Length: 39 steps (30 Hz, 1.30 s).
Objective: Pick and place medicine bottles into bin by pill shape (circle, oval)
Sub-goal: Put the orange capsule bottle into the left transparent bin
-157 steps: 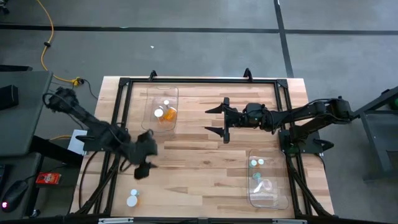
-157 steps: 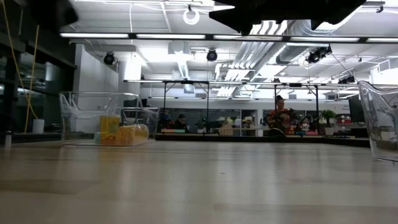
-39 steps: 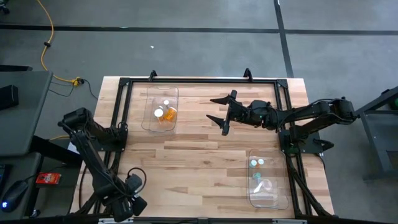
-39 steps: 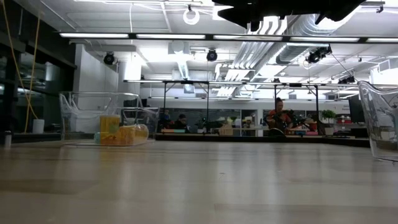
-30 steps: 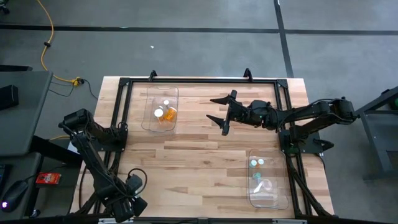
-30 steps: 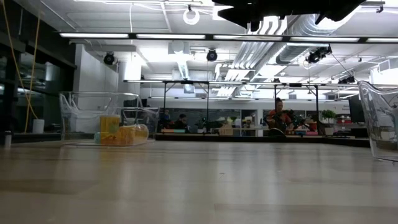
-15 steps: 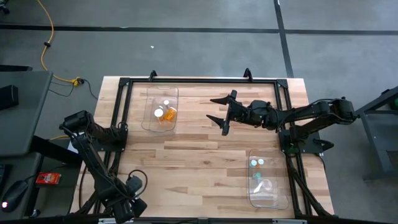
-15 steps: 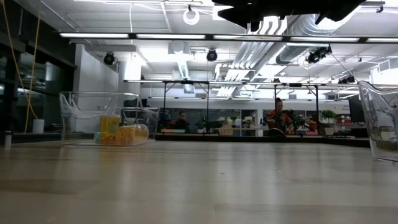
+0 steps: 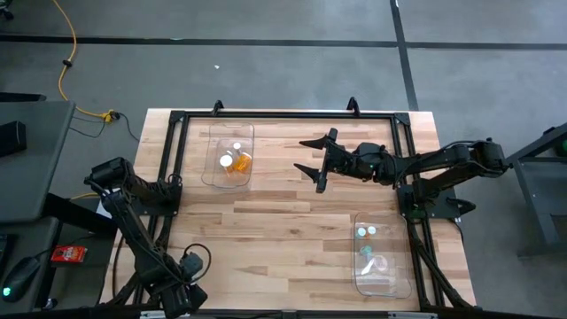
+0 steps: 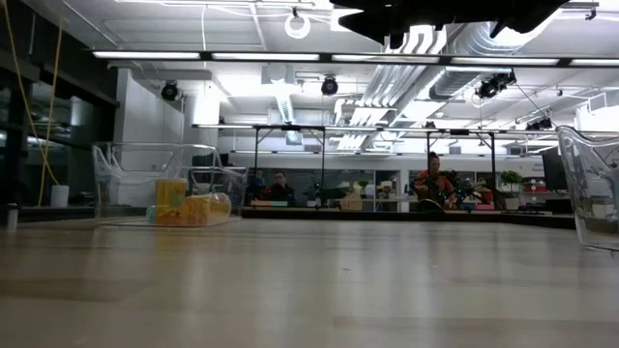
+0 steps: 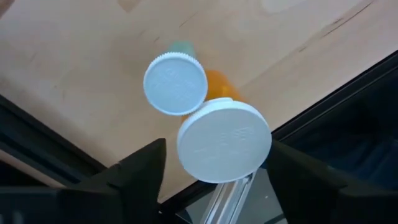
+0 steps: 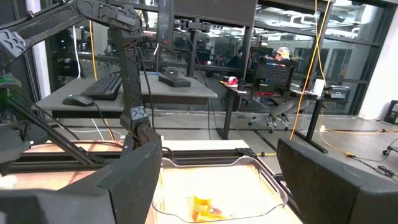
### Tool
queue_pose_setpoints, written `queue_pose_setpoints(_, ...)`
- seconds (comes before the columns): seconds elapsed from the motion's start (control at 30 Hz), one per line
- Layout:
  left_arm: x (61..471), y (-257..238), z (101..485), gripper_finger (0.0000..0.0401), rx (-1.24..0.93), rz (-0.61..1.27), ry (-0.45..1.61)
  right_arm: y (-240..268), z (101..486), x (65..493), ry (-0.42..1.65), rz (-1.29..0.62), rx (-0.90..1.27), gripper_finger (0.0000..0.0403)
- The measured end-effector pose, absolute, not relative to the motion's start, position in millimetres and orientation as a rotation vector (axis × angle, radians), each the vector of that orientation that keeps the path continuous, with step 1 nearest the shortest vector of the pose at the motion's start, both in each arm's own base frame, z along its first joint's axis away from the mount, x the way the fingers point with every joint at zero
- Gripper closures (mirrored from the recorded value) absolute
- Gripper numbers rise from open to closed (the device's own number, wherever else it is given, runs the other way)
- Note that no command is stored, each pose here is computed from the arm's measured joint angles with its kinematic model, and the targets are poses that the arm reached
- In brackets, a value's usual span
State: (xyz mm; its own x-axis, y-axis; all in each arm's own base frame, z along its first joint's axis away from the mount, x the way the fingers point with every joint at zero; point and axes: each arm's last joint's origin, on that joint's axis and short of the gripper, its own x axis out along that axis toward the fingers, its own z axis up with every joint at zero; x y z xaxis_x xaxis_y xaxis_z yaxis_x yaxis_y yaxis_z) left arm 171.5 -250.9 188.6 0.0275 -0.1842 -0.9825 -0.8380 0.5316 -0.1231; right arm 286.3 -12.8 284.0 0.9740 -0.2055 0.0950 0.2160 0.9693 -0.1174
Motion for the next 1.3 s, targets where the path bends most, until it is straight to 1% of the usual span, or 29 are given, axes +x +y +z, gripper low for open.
queue_pose_setpoints(0.1,172,-252,189,0.0176,-0.923,0.613,1.496,-13,284,286,-0.082,-0.213,-0.128,0.0091)
queue_pose_setpoints(0.27,171,-254,202,0.0218,-0.942,0.488,1.488,-13,284,286,-0.082,-0.213,-0.127,0.0091)
queue_pose_setpoints(0.4,171,-254,222,0.0232,-0.985,0.312,1.450,-13,284,286,-0.082,-0.213,-0.128,0.0091)
queue_pose_setpoints(0.47,172,-255,233,0.0233,-0.991,0.202,1.399,-13,284,286,-0.083,-0.213,-0.127,0.0091)
queue_pose_setpoints(0.53,174,-249,244,0.0234,-0.980,0.152,1.323,-13,284,286,-0.083,-0.213,-0.127,0.0091)
queue_pose_setpoints(0.63,181,-233,254,0.0240,-0.942,0.157,1.219,-13,284,286,-0.083,-0.213,-0.127,0.0091)
queue_pose_setpoints(0.73,187,-215,257,0.0247,-0.865,0.217,1.168,-13,284,286,-0.083,-0.213,-0.124,0.0091)
queue_pose_setpoints(0.83,192,-202,255,0.0251,-0.788,0.257,1.182,-13,284,286,-0.083,-0.213,-0.123,0.0091)
queue_pose_setpoints(1.17,208,-184,254,0.0251,-0.621,0.169,1.193,-13,277,287,-0.017,-0.209,-0.093,0.0091)
queue_pose_setpoints(1.3,214,-177,254,0.0251,-0.598,0.168,1.186,-13,279,287,-0.028,-0.211,-0.105,0.0091)
